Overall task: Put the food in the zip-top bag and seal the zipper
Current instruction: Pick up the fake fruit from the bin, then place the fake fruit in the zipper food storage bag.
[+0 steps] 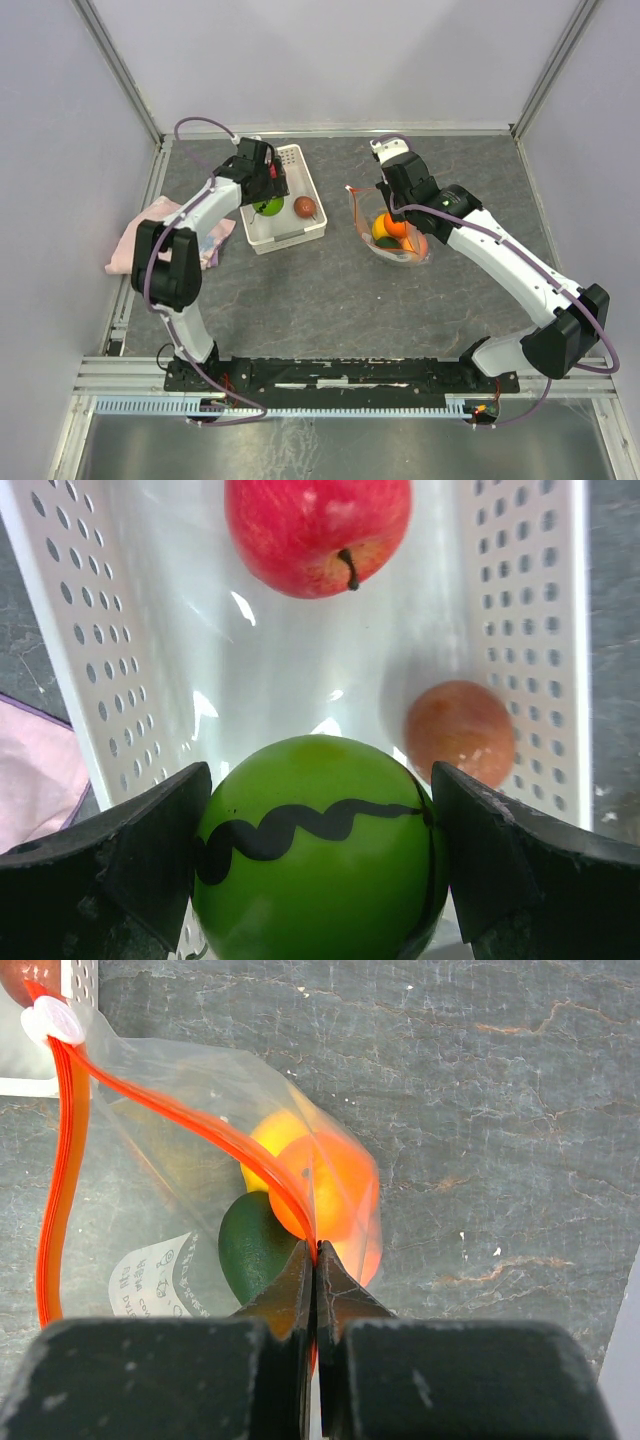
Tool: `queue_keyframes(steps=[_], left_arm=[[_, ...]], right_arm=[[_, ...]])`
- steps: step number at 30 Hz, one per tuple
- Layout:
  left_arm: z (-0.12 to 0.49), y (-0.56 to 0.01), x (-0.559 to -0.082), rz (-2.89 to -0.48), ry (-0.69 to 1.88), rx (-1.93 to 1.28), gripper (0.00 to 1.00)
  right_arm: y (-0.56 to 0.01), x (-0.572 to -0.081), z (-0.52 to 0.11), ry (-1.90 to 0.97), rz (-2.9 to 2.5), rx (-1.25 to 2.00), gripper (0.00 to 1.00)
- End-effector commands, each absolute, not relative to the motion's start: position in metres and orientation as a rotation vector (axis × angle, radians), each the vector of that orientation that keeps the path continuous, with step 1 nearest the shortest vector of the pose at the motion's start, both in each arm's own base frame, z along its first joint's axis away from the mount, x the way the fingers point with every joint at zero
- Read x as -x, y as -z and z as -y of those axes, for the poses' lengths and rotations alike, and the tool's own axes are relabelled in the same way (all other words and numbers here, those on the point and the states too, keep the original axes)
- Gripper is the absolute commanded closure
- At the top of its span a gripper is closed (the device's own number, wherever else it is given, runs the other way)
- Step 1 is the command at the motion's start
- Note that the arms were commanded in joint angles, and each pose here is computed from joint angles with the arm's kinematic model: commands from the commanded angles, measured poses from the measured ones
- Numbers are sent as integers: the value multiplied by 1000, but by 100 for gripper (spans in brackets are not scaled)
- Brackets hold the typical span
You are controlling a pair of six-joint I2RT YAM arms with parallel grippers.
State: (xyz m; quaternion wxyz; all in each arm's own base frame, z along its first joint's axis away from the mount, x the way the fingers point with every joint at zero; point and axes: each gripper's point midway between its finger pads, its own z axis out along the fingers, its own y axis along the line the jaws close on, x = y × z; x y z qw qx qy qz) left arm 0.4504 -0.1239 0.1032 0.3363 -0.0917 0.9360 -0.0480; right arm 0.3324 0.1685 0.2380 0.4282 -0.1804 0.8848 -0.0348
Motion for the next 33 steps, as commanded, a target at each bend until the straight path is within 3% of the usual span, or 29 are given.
queue_keyframes(steps=[1,20,33], left_arm=[[140,-157,-456,-2272,305,275,31],[253,-295,-373,-1711,920,-135,34],[326,-350,-301,-1267,1039,-598,39]], right_arm=[[-262,-339,-173,51,-2138,397,98],[-267,-335,-177,1,-2128,398,98],[-273,-327,-179,-47,-2124,406,98]])
